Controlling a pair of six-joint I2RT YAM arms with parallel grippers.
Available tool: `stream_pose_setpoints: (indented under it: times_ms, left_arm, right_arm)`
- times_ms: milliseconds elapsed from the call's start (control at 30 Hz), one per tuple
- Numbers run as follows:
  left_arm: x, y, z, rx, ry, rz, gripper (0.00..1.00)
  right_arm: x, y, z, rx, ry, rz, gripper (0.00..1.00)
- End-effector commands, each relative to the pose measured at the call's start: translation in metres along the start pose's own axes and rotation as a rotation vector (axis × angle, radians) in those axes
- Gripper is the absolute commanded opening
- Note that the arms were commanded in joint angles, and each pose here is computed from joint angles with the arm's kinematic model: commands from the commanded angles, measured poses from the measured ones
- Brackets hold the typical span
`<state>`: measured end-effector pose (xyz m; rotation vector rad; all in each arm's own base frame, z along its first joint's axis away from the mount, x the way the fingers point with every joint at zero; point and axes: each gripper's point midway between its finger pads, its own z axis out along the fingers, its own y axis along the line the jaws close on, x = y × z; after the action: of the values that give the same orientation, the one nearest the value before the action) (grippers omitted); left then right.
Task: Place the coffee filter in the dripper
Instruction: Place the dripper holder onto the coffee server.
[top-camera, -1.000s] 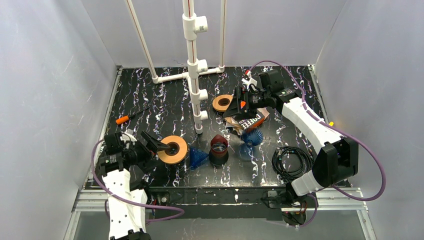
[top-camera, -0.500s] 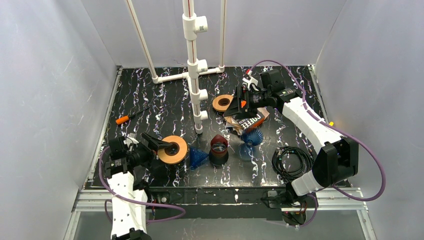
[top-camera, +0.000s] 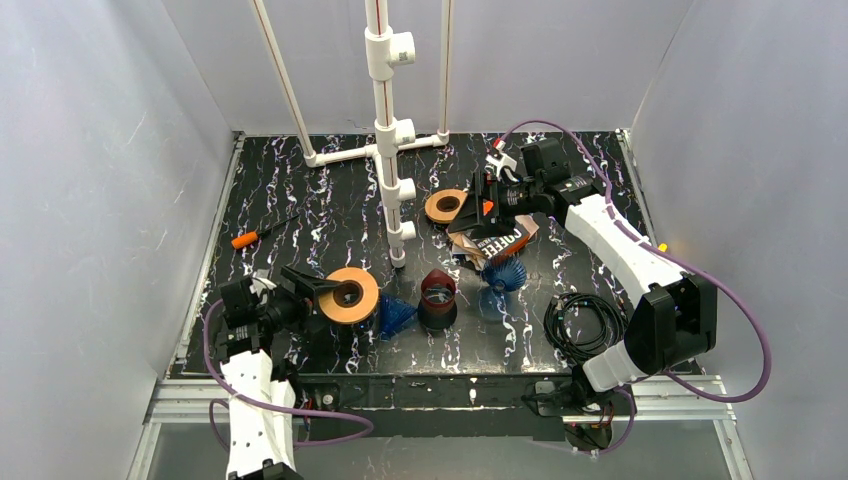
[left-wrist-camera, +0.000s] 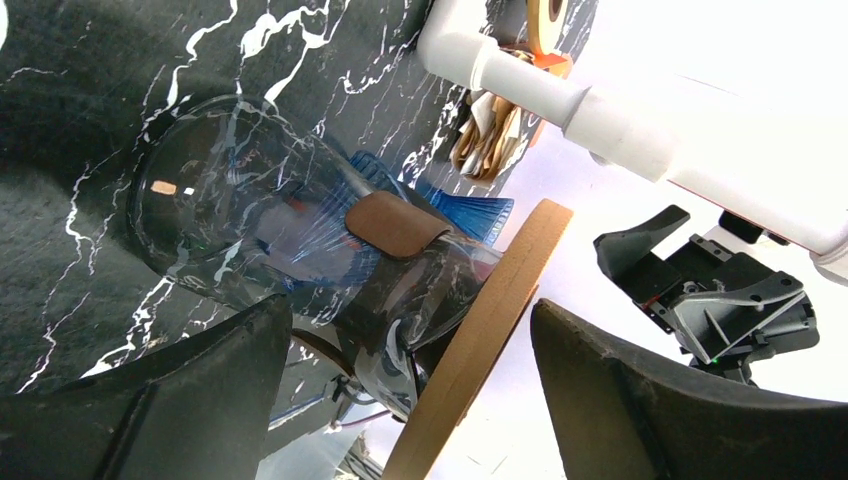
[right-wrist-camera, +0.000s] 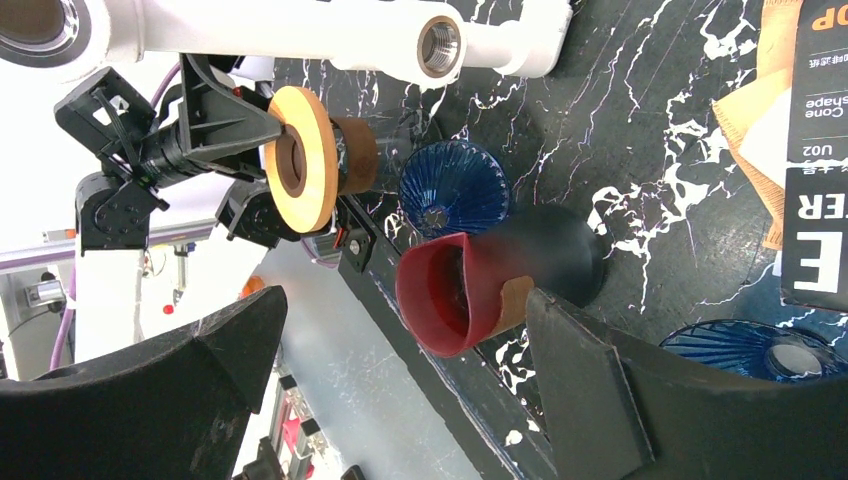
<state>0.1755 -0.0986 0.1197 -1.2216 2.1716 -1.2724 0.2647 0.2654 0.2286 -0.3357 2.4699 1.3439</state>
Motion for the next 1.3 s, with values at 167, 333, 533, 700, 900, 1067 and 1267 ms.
stream_pose_setpoints:
  times_ms: [167,333,533,700,900,1067,1267]
  left_arm:
    - [-0.004,-0.020,0.001,0.060,0.010,0.019,0.86]
    - [-0.002,-0.026,0.006,0.053,0.021,0.056,0.91]
    - [0.008,-0.032,0.020,0.026,0.052,0.108,0.93]
    - [0.011,-0.040,0.030,0.018,0.067,0.136,0.94]
    - [0.017,-0.042,0.038,0.002,0.093,0.164,0.93]
    - [0.015,-0.041,0.043,-0.011,0.079,0.164,0.92]
    - [0.010,-0.037,0.046,-0.020,0.055,0.163,0.92]
  right_arm:
    - [-0.007,-0.001,0.003,-0.022,-0.018,-0.033,0.98]
    - [-0.008,-0.001,0.003,-0.024,-0.020,-0.032,0.98]
    - [-0.007,-0.001,0.003,-0.024,-0.020,-0.031,0.98]
    - [-0.007,-0.001,0.003,-0.022,-0.022,-0.032,0.98]
    - [-0.007,-0.003,0.003,-0.019,-0.022,-0.029,0.98]
    - [-0.009,-0.004,0.003,-0.017,-0.025,-0.028,0.98]
    - [-0.009,-0.005,0.003,-0.016,-0.026,-0.027,0.98]
